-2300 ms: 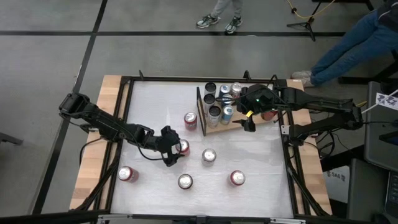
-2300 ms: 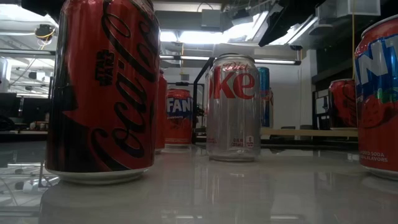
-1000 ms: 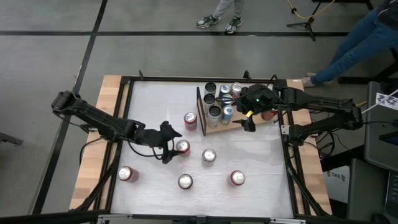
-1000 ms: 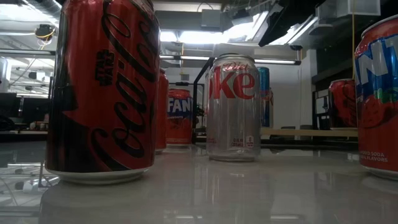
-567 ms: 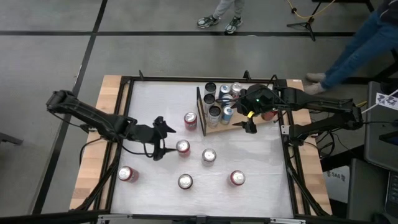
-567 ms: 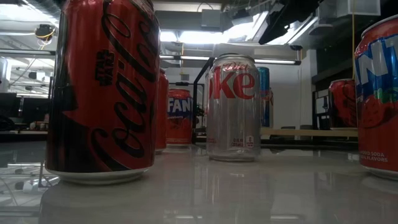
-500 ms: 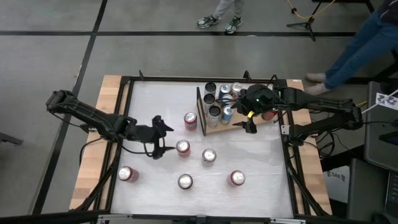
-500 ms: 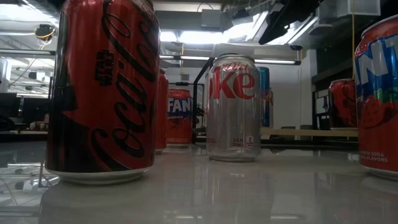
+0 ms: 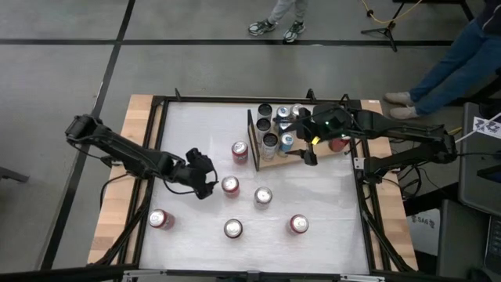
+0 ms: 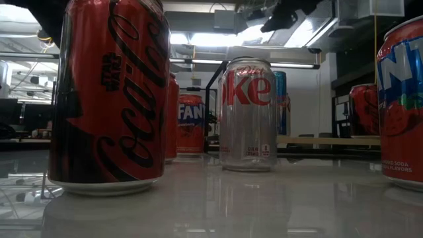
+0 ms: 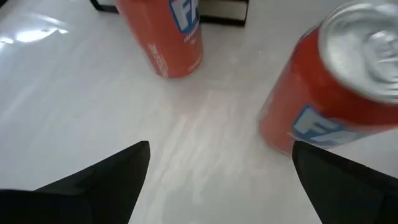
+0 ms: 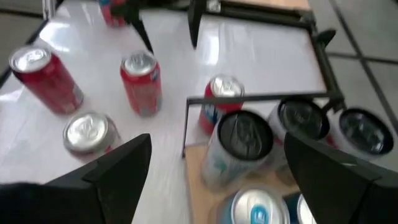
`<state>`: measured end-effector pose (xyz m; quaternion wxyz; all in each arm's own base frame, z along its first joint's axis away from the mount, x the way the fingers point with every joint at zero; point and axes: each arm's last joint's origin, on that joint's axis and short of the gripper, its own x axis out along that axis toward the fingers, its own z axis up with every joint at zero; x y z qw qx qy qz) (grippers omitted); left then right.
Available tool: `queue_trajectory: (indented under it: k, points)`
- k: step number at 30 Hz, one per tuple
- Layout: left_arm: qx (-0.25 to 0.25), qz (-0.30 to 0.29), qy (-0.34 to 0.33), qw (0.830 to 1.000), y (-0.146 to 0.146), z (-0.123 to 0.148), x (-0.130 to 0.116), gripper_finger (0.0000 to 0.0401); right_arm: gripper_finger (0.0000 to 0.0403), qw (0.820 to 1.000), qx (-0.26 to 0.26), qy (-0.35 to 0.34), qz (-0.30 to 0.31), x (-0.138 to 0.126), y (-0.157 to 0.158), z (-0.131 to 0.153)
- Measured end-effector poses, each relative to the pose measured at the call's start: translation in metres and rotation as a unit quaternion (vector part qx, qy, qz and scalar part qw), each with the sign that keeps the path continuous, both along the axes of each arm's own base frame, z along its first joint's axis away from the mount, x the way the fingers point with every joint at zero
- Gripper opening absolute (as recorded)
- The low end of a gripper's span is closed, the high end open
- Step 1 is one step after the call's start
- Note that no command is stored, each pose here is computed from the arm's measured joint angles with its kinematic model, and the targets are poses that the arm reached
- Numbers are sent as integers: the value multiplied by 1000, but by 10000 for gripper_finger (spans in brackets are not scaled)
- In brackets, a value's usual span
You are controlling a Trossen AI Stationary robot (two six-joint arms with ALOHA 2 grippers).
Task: Place canned beverage on shelf
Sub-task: Put the orange can on the shelf
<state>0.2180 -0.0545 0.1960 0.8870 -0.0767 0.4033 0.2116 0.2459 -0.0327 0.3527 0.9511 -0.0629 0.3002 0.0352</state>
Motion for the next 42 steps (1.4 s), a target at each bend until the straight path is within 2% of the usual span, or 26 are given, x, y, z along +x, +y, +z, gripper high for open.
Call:
queue_trajectory:
  k: [4,10,16,28,36,42]
  points:
    - [-1,10,-11,1000,-3,-8,10,386,357,1000,-2,-31,-1,3,0,5]
    - [-19,-1,-15,1000,-8,-19,21,386,357,997,33,-60,-26,6,-1,10]
    - [-48,-19,-32,998,-12,-18,25,386,357,997,44,-53,-33,9,-1,8]
    - [-87,-40,-99,991,-19,-8,35,386,357,998,55,-14,-29,35,-5,-17]
    - [-78,-64,-110,989,-24,-6,36,386,357,997,83,6,6,50,-5,-32]
    - [-74,-68,-107,989,-24,-6,35,386,357,997,79,-8,21,54,5,-30]
